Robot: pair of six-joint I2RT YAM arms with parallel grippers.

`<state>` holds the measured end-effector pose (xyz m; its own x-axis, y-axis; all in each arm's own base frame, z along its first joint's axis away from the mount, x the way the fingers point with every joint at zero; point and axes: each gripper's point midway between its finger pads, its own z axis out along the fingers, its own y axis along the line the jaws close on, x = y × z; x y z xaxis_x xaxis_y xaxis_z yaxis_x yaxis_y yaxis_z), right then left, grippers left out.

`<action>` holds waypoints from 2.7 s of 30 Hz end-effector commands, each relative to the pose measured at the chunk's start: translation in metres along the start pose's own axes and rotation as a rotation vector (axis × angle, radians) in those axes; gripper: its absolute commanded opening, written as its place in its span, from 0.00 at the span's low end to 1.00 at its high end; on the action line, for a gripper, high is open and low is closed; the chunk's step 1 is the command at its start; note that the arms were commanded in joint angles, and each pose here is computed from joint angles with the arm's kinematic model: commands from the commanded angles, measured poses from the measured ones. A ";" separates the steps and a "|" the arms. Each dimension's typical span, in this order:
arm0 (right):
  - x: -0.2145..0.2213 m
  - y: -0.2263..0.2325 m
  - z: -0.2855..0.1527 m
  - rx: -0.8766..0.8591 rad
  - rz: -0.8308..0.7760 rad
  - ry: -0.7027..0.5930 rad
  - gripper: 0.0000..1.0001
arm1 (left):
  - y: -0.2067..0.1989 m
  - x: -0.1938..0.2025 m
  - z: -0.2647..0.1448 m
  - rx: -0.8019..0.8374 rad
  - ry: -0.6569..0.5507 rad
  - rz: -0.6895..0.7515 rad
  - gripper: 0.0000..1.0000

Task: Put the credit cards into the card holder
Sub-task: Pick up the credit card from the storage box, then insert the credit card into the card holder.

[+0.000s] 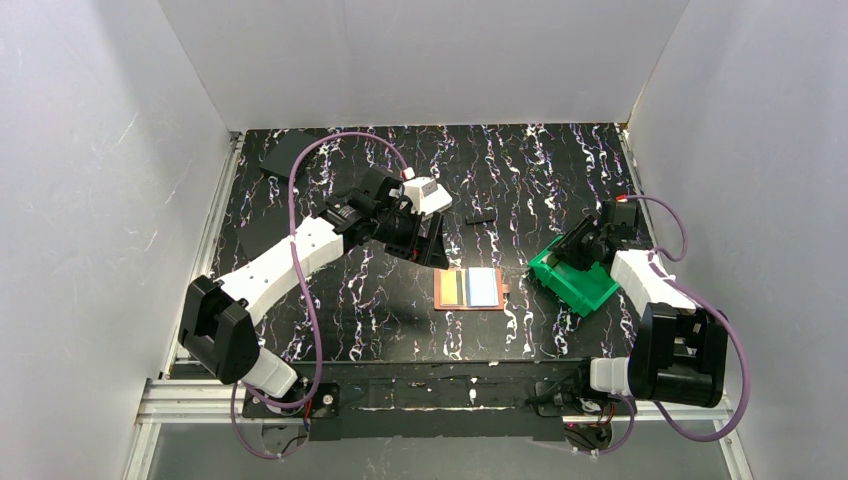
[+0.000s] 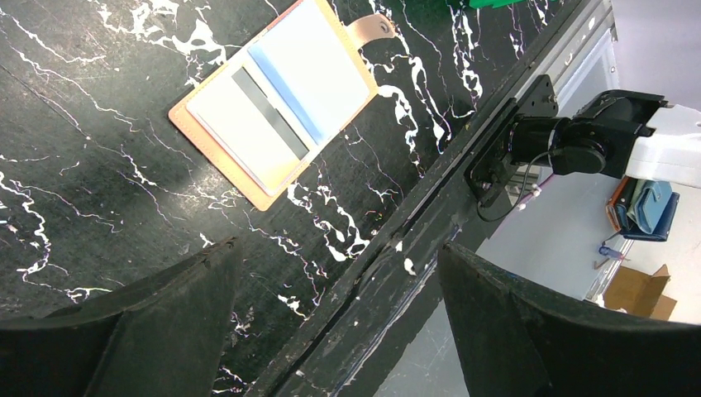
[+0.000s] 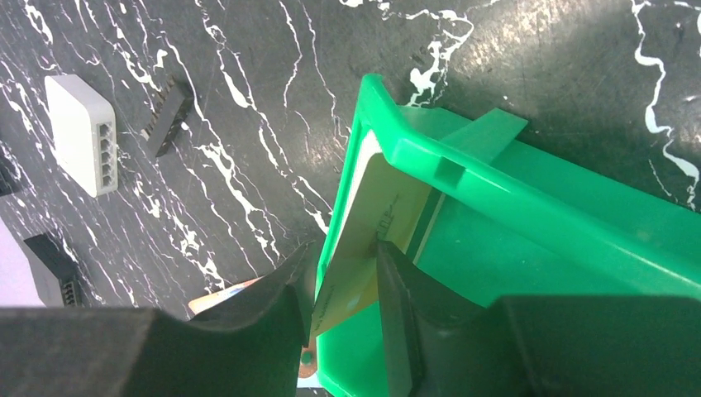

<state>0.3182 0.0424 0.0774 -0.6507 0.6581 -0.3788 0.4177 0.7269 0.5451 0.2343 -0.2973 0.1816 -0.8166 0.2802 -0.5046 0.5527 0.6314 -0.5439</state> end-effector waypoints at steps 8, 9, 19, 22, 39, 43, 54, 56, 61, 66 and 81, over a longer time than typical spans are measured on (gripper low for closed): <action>-0.002 0.001 -0.008 -0.007 0.012 -0.038 0.26 | -0.003 0.002 0.000 0.026 0.008 0.003 0.86; -0.002 0.001 -0.008 -0.007 0.014 -0.040 0.25 | -0.002 0.003 0.001 0.025 0.011 0.001 0.86; -0.003 -0.003 -0.023 0.034 0.028 -0.061 0.16 | -0.003 0.004 0.002 0.034 0.018 -0.005 0.86; 0.000 -0.006 -0.030 0.065 0.033 -0.051 0.09 | -0.003 0.005 0.003 0.038 0.022 -0.007 0.86; -0.020 0.097 -0.110 -0.300 -0.450 -0.064 0.01 | -0.023 -0.012 0.006 0.197 0.016 -0.143 0.87; 0.054 0.188 -0.112 -0.708 -0.626 0.138 0.01 | -0.031 -0.027 -0.007 0.304 -0.028 -0.239 0.86; 0.130 0.273 -0.181 -1.343 -0.570 0.399 0.01 | -0.025 -0.049 -0.070 0.383 -0.309 -0.462 0.80; 0.133 0.272 -0.183 -1.353 -0.567 0.415 0.01 | -0.030 -0.053 -0.076 0.400 -0.326 -0.458 0.70; 0.134 0.270 -0.180 -1.355 -0.526 0.412 0.01 | -0.048 -0.066 -0.092 0.485 -0.379 -0.418 0.54; 0.132 0.273 -0.187 -1.403 -0.466 0.399 0.01 | -0.055 -0.069 -0.088 0.530 -0.367 -0.423 0.41; 0.135 0.267 -0.176 -1.357 -0.412 0.392 0.01 | -0.068 -0.067 -0.070 0.543 -0.347 -0.353 0.04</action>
<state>0.2309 0.2909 0.2992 -0.8162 0.1703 -0.5521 -0.5647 -0.0324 0.8247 0.2438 -0.3050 0.2909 -0.9318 -0.1921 -0.3081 0.2730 0.1888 -0.9433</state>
